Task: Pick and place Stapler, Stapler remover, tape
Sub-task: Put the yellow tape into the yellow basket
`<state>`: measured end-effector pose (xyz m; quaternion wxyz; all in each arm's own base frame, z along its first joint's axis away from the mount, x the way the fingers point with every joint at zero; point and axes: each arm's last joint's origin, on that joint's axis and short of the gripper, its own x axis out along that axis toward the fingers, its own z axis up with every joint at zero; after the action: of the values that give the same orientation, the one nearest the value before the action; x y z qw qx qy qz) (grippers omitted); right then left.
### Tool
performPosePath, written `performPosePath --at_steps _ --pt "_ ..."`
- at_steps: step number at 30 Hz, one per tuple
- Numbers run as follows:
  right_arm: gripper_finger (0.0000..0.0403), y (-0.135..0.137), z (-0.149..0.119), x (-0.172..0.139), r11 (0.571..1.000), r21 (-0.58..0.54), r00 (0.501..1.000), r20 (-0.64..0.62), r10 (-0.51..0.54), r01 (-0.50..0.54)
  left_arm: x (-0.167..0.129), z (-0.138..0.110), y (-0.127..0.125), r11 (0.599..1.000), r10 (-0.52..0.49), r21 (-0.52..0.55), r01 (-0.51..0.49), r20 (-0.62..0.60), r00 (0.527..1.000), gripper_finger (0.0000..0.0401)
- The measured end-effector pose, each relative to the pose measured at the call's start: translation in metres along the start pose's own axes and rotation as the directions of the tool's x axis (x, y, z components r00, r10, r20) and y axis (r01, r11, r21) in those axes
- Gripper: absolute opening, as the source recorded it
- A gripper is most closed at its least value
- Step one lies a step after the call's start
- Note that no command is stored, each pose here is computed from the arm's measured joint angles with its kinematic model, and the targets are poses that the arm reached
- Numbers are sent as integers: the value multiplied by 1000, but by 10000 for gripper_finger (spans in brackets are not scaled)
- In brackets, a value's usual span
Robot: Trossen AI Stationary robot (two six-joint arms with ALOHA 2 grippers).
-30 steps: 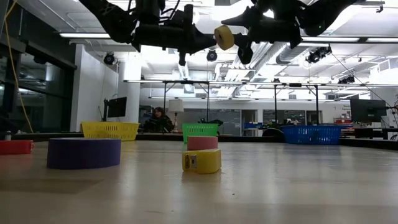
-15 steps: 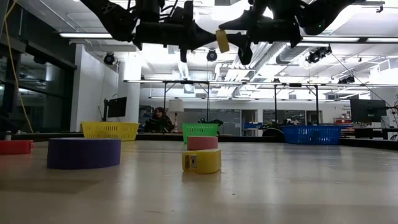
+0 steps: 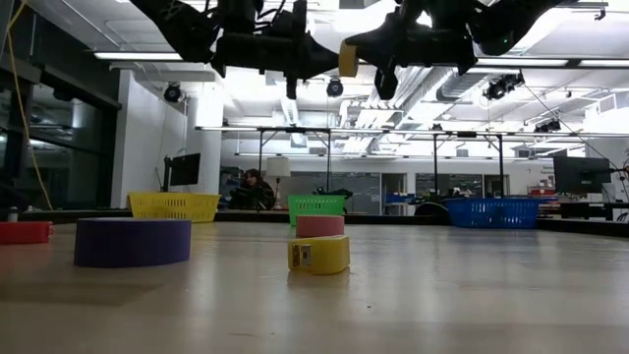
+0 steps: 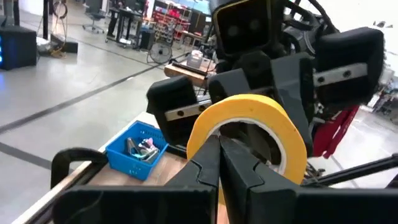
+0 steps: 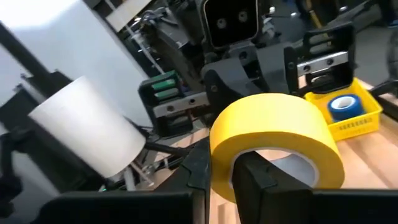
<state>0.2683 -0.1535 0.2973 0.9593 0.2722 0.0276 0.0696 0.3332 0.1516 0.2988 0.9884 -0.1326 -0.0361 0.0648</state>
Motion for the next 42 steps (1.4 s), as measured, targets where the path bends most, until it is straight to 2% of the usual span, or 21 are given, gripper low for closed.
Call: performPosePath --at_steps 6,8,11,17,22,30,35,42 --pt "30 1 0 -3 993 13 991 -62 114 -114 0 1 -4 983 -111 144 113 -17 994 5" --pt "30 1 0 -4 990 26 987 -77 139 -138 0 1 -5 968 -157 194 158 -23 987 17" --pt "30 2 1 -5 984 30 980 -89 176 -174 0 1 -6 961 -173 215 174 -20 985 47" --pt "30 2 1 -5 982 34 977 -96 188 -186 0 2 -6 964 -158 215 157 -14 987 122" --pt "30 2 1 -5 982 38 978 -95 185 -182 2 0 -9 972 -102 215 99 1 995 160" --pt "30 1 1 -6 978 65 973 -110 205 -198 4 -2 -17 963 -52 266 46 15 999 170" --pt "30 2 0 -7 965 98 956 -144 256 -244 6 -3 -18 949 69 305 -79 44 997 171" --pt "30 4 0 -6 964 96 955 -141 261 -250 6 -4 -19 952 25 305 -32 27 999 171"
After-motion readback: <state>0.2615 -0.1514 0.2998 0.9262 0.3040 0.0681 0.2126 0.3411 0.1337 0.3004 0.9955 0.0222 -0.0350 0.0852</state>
